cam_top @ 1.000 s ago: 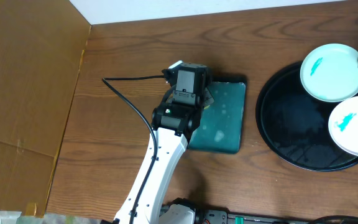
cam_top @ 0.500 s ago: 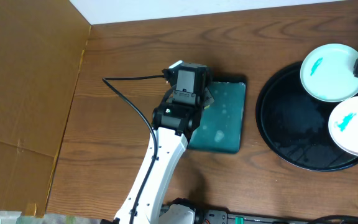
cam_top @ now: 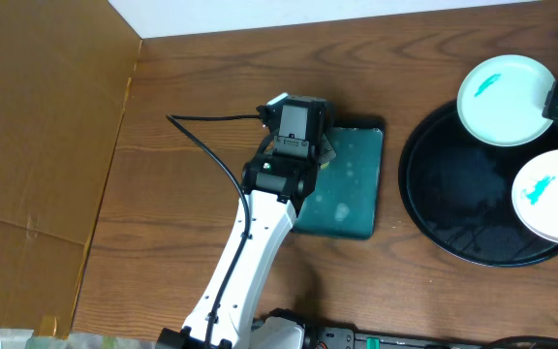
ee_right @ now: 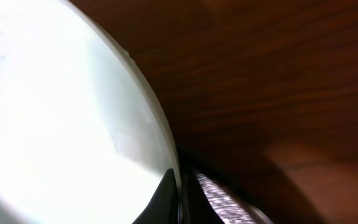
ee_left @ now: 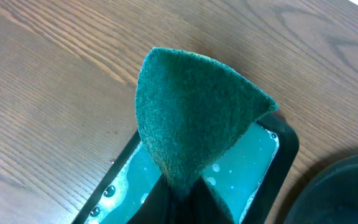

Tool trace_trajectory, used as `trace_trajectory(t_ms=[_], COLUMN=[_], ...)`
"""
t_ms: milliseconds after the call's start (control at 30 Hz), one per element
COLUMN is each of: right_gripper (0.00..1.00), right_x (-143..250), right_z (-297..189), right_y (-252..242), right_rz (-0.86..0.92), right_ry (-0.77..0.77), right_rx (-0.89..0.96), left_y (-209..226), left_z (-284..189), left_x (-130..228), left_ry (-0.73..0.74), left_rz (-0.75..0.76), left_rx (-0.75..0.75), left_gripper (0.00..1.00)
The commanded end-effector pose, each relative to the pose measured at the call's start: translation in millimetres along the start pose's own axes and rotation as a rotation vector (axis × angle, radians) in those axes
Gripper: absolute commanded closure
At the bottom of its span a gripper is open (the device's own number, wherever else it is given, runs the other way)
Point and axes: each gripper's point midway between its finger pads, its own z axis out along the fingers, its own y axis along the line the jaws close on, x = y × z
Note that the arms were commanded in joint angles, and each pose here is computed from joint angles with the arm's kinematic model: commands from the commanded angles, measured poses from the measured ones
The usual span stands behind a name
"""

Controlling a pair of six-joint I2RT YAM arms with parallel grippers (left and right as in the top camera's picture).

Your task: Clean dirty plates on tray and stack at the side

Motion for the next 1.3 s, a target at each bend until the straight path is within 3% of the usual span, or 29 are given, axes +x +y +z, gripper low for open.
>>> trace_trajectory(t_ms=[0, 133, 333, 600, 1033, 1267], right_gripper=[0.99, 0.99, 0.99, 0.99, 0.99, 0.99], right_x=[14.0, 34.3, 76.8, 99.6, 104.8, 104.1], right_z=[-0.3, -12.5, -20.1, -13.6, -13.7, -12.9], right_y=[32.8, 70.0, 69.4, 26.7, 30.3, 32.5], right_rz=[-0.080, -0.167, -0.273, -0.314, -0.329, -0.351], right_ry=[0.052, 0.124, 0.275, 0.359, 0.373, 0.367], right_rx=[-0.139, -0.321, -0.335, 0.006, 0.011, 0.005], left_y=[1.9, 1.9, 1.7, 2.2, -5.3, -4.2], left_z=[1.8, 2.7, 18.4, 62.1, 141.4, 146.0], left_x=[-0.9, -0.3, 8.9, 35.5, 120.1, 122.7], left_ry=[-0.003, 0.000, 0.041, 0.147, 0.448, 0.453], left_rz=[-0.011, -0.010, -0.028, 0.009, 0.052, 0.074], left_rx=[-0.009, -0.010, -0.040, -0.116, -0.138, -0.142], left_gripper=[0.92, 0.93, 0.93, 0.93, 0.94, 0.93])
